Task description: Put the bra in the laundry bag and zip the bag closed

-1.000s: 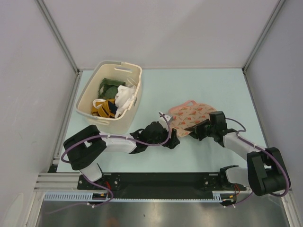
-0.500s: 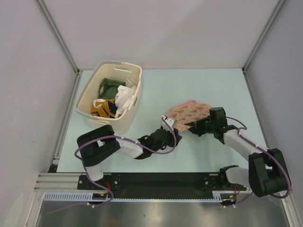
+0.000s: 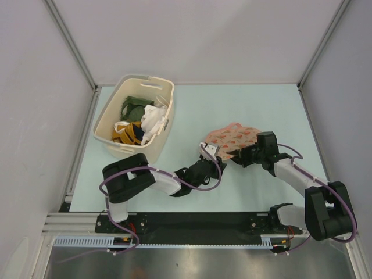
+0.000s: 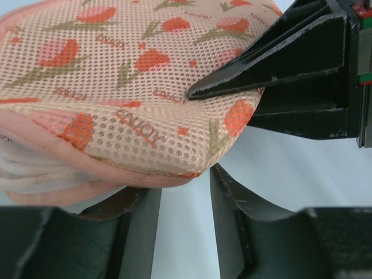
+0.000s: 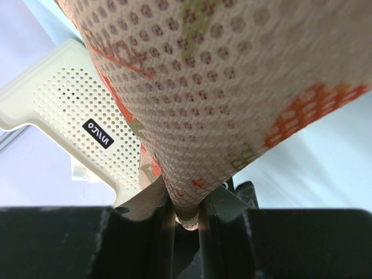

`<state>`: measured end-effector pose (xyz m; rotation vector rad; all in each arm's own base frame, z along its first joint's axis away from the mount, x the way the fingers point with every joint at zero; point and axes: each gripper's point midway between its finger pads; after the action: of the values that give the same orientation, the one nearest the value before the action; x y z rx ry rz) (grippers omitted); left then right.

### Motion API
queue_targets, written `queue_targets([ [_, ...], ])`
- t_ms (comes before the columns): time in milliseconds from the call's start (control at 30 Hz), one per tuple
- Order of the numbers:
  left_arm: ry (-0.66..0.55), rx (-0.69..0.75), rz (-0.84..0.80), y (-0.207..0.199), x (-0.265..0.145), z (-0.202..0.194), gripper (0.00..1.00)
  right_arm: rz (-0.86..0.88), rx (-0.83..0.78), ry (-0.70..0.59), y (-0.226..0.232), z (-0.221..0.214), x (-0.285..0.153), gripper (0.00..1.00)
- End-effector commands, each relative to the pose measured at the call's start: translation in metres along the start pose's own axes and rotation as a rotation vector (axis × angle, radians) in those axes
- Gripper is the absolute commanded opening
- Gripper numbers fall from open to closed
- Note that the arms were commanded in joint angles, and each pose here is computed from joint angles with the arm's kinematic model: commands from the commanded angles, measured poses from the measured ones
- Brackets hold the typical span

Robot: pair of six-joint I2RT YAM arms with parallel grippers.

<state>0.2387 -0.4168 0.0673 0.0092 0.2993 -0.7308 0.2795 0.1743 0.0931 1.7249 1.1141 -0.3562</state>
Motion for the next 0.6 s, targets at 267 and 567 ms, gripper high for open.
queue_targets([
  [267, -0.103, -0.036, 0.102, 0.008, 0.012, 0.035, 0.00, 0.030, 0.013, 0.013, 0.012, -0.006, -0.001, 0.21],
  [567, 0.011, -0.004, 0.136, 0.018, 0.002, 0.014, 0.00, 0.011, -0.047, -0.025, 0.006, 0.007, -0.001, 0.10],
])
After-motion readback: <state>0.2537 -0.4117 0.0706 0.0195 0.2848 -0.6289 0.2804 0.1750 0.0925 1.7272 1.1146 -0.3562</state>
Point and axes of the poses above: each gripper's point midway between its finger pads, its own x axis out along the fingers, its own y axis along the line the jaws close on, z = x × y, and after that the axes turned 14 degrees about x, right-handed
